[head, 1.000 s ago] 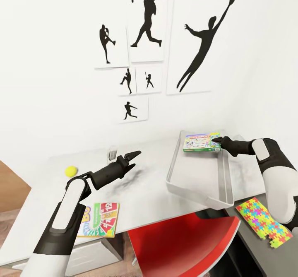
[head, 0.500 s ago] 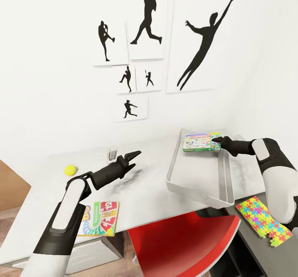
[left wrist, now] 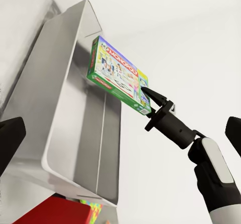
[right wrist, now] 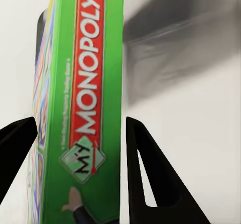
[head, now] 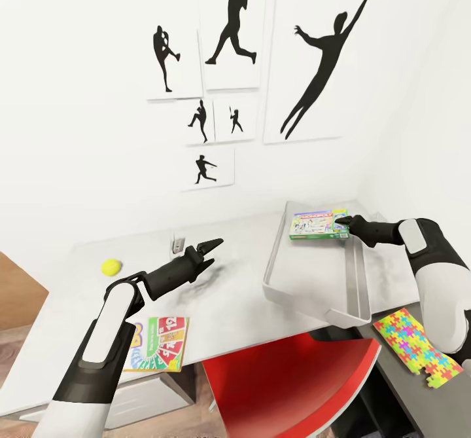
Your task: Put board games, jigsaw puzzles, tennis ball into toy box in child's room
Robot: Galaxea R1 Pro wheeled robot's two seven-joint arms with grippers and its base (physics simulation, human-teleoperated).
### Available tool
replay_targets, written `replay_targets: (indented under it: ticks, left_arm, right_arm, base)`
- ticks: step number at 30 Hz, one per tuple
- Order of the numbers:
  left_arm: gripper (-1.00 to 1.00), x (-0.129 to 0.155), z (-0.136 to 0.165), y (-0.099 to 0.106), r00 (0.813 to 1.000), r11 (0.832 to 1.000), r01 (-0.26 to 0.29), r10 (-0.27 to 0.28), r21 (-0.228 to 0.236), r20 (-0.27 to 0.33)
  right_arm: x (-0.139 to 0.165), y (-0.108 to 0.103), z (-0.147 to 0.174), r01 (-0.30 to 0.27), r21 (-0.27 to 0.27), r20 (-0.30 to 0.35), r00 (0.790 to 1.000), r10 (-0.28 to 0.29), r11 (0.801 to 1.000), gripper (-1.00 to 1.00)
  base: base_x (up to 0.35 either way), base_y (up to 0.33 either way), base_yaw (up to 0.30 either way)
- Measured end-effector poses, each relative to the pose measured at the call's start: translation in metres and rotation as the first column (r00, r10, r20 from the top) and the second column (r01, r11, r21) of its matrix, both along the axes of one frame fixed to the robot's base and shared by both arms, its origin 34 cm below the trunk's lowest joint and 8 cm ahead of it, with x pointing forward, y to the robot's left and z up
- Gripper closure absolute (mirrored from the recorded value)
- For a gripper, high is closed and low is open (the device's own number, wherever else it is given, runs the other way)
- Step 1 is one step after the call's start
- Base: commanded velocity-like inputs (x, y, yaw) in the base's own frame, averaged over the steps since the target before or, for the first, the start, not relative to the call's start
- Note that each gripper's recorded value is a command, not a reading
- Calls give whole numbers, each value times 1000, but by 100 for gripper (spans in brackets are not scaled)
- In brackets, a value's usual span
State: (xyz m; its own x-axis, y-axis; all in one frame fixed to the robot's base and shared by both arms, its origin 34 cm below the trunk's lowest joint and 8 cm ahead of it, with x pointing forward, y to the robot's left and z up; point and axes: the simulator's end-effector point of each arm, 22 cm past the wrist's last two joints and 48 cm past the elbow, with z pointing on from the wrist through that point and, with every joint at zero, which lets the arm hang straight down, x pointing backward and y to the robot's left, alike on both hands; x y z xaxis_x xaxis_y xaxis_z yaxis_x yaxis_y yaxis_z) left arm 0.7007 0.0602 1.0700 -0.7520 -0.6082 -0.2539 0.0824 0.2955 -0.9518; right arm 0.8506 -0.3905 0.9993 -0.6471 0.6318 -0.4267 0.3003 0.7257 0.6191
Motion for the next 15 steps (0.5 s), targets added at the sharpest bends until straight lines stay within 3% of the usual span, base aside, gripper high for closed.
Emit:
replay_targets:
  ticks: [15]
  left_arm:
    - [-100, 5, -10, -1, 1000, 1000, -2, 2, 2, -17]
  right_arm:
    - [3, -1, -12, 0, 0, -15, 1000, 0, 1000, 100]
  base:
    - [0, 0, 0]
